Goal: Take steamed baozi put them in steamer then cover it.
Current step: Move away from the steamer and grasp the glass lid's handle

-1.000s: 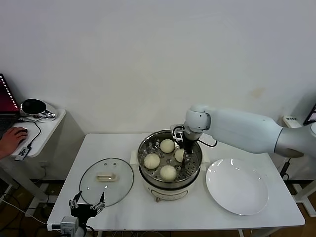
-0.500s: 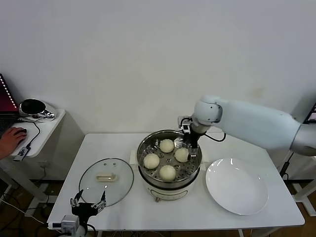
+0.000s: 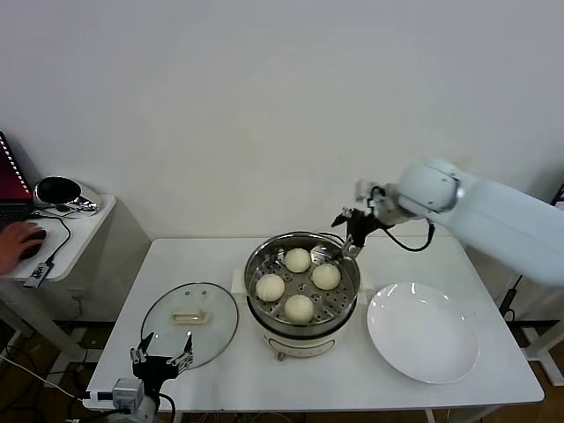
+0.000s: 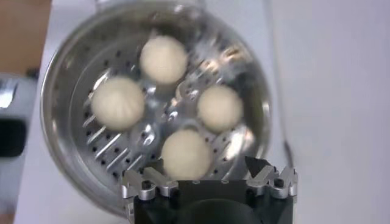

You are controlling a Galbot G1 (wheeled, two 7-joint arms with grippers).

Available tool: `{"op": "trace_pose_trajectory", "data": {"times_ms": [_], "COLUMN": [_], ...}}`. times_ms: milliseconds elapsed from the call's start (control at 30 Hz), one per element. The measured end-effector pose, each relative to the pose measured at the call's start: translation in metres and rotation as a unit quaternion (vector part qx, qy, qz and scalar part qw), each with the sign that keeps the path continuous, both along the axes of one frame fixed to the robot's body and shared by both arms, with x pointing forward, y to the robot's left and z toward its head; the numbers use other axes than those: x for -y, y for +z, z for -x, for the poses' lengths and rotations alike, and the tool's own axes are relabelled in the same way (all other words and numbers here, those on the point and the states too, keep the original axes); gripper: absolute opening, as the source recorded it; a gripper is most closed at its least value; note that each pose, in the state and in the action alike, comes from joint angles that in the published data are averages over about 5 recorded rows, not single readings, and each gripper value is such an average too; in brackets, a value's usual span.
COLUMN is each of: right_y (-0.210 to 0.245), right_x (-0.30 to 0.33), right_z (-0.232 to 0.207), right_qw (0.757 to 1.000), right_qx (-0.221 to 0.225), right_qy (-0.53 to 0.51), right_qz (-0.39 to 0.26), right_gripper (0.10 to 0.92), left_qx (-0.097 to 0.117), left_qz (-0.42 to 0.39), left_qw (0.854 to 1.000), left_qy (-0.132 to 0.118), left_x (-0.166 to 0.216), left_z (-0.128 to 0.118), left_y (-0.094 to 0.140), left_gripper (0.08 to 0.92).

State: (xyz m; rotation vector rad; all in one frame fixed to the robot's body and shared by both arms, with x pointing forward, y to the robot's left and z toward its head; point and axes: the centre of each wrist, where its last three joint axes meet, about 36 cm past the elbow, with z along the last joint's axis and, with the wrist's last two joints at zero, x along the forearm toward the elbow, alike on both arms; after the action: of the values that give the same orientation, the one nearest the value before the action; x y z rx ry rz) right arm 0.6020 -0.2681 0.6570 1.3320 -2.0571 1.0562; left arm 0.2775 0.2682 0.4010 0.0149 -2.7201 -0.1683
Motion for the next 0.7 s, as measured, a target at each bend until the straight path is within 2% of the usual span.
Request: {"op": "trace_pose_trajectory", "data": {"times_ms": [167,333,500,700], "right_y": [-0.013,-0.040,-0.074,-0.124], "right_x": [0.037,0.067,0.091,0.104], "right_z": [0.026,0.054,0.080,0.114], "right_qw": [0.991,0.965,0.927,0.867], "right_qx": [0.053,0.094,0.128,0.165], "right_qy": [-0.058,-0.121,-0.186,-0.262], "right_qz": [-0.111,-0.213,-0.298,-0.391], "right_gripper": [0.823,0.823,0.823,0.823], "left_qx": [0.013,0.027,0.045,0.062], "left_qz": [0.016,0.030,0.032,0.022], "left_qw": [1.000,0.999,0.998,0.997], "left_qy": [-0.007,-0.018,-0.027,-0.025], "left_x": [0.004,0.009,0.014,0.015], "left_z": [-0.003,-0.004,-0.008,-0.013], "left_y": [0.000,0.000,0.000,-0.001], "left_gripper": [0.823,0.823,0.823,0.823]}}
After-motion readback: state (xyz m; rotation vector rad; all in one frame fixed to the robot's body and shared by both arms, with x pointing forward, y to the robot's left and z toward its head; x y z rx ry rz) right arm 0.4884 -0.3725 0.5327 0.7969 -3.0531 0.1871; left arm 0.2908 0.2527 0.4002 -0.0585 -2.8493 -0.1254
